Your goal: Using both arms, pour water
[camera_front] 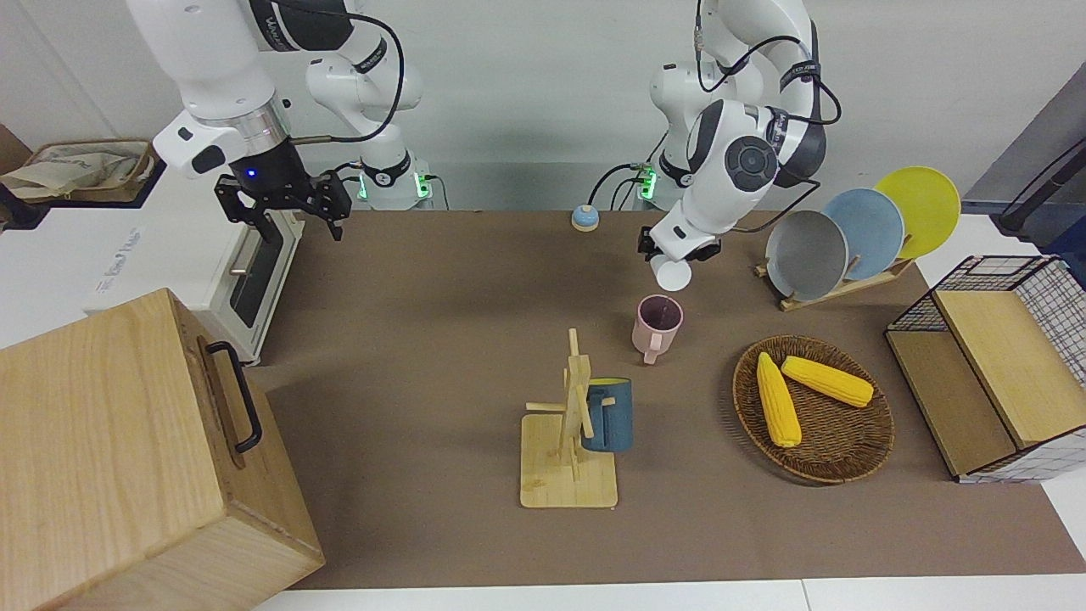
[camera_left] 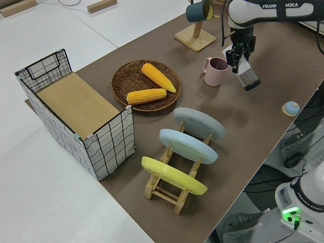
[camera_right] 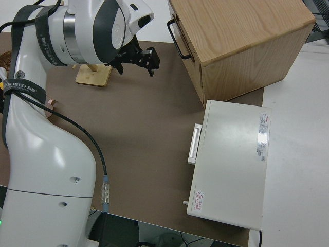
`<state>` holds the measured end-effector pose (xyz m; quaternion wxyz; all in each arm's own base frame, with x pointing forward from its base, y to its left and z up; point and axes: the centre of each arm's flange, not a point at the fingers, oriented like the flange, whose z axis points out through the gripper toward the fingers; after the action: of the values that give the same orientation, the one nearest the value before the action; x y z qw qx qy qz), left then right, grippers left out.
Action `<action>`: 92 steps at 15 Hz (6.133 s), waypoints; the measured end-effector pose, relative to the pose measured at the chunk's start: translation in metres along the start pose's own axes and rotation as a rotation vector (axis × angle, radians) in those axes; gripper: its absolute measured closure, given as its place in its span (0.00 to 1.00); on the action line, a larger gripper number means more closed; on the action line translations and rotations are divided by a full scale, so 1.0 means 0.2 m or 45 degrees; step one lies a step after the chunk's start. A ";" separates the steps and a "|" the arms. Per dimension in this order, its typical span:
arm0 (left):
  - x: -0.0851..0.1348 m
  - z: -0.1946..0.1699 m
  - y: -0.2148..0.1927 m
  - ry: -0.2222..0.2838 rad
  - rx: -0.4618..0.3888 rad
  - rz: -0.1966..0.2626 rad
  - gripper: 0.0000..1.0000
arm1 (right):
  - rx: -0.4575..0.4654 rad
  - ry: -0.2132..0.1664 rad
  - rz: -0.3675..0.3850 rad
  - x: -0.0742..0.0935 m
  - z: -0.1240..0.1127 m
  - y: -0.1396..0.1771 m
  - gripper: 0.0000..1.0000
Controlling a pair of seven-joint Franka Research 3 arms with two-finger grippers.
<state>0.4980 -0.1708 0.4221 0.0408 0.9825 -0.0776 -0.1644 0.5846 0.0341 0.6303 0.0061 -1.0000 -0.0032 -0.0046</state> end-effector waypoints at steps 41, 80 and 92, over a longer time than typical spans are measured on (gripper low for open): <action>-0.31 -0.60 -0.74 0.999 0.051 -0.265 0.36 | 0.000 0.000 0.000 0.00 0.00 0.00 0.00; -0.10 -0.64 -2.70 1.390 0.093 -0.157 0.36 | 0.000 0.000 0.000 0.00 0.00 0.00 0.00; -0.22 -0.80 -2.73 1.153 0.056 -0.129 0.00 | 0.000 0.000 0.000 0.00 0.00 0.00 0.00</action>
<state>0.5850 0.3836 0.5296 0.0415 0.9586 -0.0074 0.2817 0.5846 0.0341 0.6303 0.0062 -1.0000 -0.0033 -0.0046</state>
